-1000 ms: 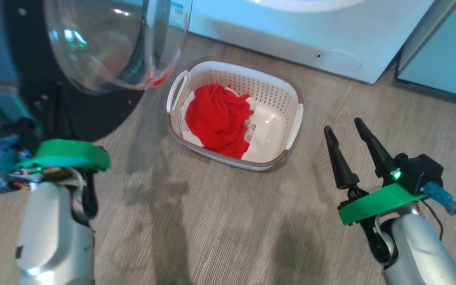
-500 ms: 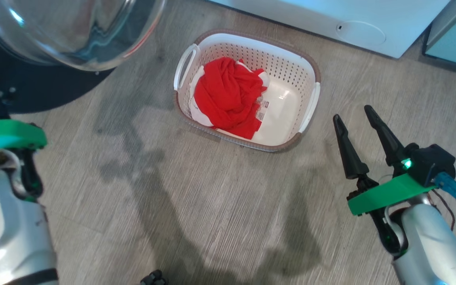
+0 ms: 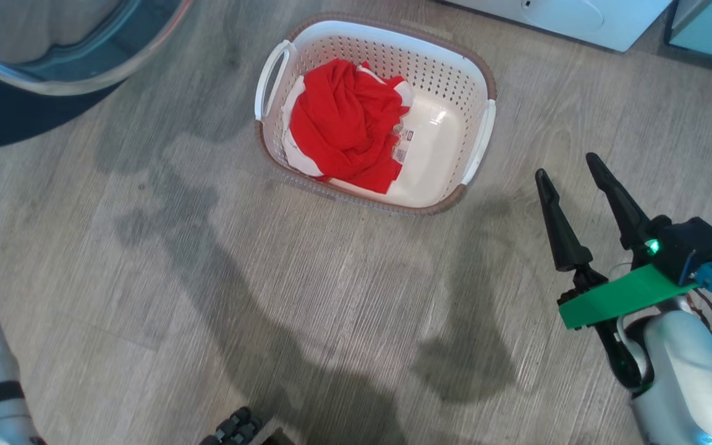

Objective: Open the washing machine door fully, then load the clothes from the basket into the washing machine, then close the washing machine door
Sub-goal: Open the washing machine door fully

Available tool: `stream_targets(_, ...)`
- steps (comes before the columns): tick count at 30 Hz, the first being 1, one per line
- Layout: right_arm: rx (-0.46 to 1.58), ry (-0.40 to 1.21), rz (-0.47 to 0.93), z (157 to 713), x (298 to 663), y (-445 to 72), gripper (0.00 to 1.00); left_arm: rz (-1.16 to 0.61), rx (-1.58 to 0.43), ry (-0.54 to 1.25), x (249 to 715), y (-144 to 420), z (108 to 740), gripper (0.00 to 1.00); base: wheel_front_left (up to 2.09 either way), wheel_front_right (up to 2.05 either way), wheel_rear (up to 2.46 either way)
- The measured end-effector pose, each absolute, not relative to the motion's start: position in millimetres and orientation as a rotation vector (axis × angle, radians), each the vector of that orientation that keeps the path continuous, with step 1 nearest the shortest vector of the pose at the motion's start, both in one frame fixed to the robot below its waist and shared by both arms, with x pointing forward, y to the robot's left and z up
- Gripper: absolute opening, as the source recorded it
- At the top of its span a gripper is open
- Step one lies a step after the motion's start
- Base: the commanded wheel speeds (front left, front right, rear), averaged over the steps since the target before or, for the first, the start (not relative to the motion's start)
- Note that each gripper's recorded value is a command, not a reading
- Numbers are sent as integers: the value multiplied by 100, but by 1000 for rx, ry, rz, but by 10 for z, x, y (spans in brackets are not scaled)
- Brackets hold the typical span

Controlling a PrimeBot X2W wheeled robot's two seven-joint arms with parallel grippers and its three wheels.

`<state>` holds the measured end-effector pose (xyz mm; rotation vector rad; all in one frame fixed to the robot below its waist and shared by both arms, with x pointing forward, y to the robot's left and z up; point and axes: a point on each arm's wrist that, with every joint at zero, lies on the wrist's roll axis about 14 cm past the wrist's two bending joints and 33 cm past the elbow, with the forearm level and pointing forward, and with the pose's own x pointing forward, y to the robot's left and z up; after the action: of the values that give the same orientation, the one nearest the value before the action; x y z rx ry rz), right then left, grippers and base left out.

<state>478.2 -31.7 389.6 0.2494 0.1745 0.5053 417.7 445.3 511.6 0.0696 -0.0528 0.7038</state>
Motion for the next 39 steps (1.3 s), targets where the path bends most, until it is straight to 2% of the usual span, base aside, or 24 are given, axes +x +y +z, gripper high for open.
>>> stream_targets(14,238,141,513,4042,4782,-323,100,713,65,-73,4137,4552,5242,0,0,0,0)
stream_targets(22,255,111,503,4267,4702,-303,100,653,48,-93,4021,4368,5297,0,0,0,0)
stream_targets(32,241,-30,406,4877,4638,-621,100,464,29,-85,3929,3690,5215,0,0,0,0)
stream_targets(39,235,-98,322,5168,4441,-925,100,314,-1,-82,3907,3120,5124,0,0,0,0)
